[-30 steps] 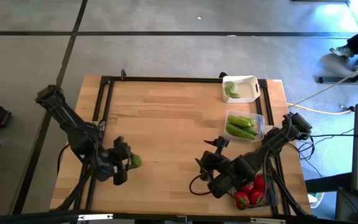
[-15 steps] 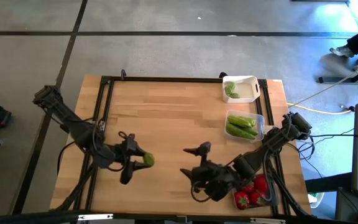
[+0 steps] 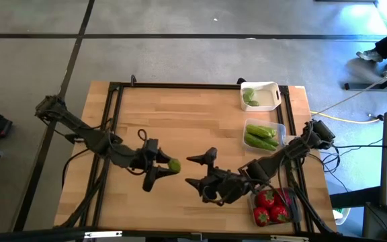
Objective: Sort produce into baskets
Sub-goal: Put the lime into the white bin
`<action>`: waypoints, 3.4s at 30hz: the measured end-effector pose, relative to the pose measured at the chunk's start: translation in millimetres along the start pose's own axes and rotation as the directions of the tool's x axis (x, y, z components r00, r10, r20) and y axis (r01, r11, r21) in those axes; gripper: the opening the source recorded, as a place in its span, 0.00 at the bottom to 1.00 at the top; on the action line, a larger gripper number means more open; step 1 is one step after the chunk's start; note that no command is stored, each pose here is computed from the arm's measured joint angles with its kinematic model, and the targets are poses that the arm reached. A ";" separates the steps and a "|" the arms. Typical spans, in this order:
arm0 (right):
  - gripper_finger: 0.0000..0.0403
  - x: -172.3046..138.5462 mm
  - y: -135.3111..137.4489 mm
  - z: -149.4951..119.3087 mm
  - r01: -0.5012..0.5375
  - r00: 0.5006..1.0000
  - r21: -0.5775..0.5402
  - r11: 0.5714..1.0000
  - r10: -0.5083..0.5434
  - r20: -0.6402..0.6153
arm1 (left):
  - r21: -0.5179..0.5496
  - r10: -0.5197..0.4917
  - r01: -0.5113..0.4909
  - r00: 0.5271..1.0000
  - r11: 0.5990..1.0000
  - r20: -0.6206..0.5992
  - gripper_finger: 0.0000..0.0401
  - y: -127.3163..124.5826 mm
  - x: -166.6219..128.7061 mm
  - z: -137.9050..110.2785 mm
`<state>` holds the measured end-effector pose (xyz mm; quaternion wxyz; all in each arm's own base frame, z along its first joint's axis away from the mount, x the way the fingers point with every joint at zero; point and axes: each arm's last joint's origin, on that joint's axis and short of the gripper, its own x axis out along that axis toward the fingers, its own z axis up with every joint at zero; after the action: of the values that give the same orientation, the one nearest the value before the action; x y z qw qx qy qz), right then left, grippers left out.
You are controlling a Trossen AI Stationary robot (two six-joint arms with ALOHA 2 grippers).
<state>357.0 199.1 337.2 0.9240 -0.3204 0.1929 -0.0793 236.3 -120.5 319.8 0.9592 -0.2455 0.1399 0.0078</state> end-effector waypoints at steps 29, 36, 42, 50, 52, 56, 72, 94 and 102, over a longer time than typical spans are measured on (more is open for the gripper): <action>0.37 13.1 12.4 1.0 -0.001 0.999 -0.169 0.986 0.008 0.037 | -0.013 -0.159 0.159 0.987 0.987 -0.001 0.53 6.2 45.8 -0.8; 0.37 13.2 12.6 0.4 -0.006 0.999 -0.167 0.986 0.012 0.033 | -0.044 -0.140 0.140 0.990 0.989 0.016 0.70 9.8 46.6 2.6; 0.37 12.6 14.1 -2.2 -0.017 1.000 -0.159 0.987 0.019 0.010 | 0.015 -0.121 0.121 0.993 0.993 0.001 0.77 12.1 30.7 9.9; 0.37 5.5 2.1 -16.9 0.064 0.985 -0.141 0.988 -0.084 -0.148 | 0.080 0.049 -0.042 0.996 0.996 -0.081 0.78 25.1 -0.4 10.8; 0.37 2.3 -6.4 -22.8 0.071 0.976 -0.110 0.991 -0.092 -0.196 | 0.099 0.121 -0.111 0.988 0.989 -0.098 0.78 29.2 -3.6 7.2; 0.37 -4.3 -35.7 -40.4 0.091 0.943 0.001 0.996 -0.086 -0.321 | 0.145 0.243 -0.224 0.961 0.964 -0.129 0.78 36.4 -5.7 -0.9; 0.37 -7.5 -154.3 -125.8 0.309 0.641 0.192 0.932 -0.055 -0.766 | 0.195 0.313 -0.285 0.941 0.939 -0.132 0.78 39.2 -1.8 -7.2; 0.37 -1.1 -249.7 -299.8 0.675 0.176 0.207 0.708 0.118 -0.977 | 0.212 0.316 -0.284 0.939 0.935 -0.134 0.78 39.5 -1.6 -7.5; 0.37 -4.6 -248.2 -351.6 0.761 0.161 0.260 0.594 0.216 -0.963 | 0.233 0.336 -0.301 0.933 0.925 -0.126 0.78 40.5 1.2 -8.7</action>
<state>204.0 -191.2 240.0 0.5927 0.1683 0.5927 -0.5188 231.7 -89.0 293.1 0.9508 -0.1166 0.2565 0.1289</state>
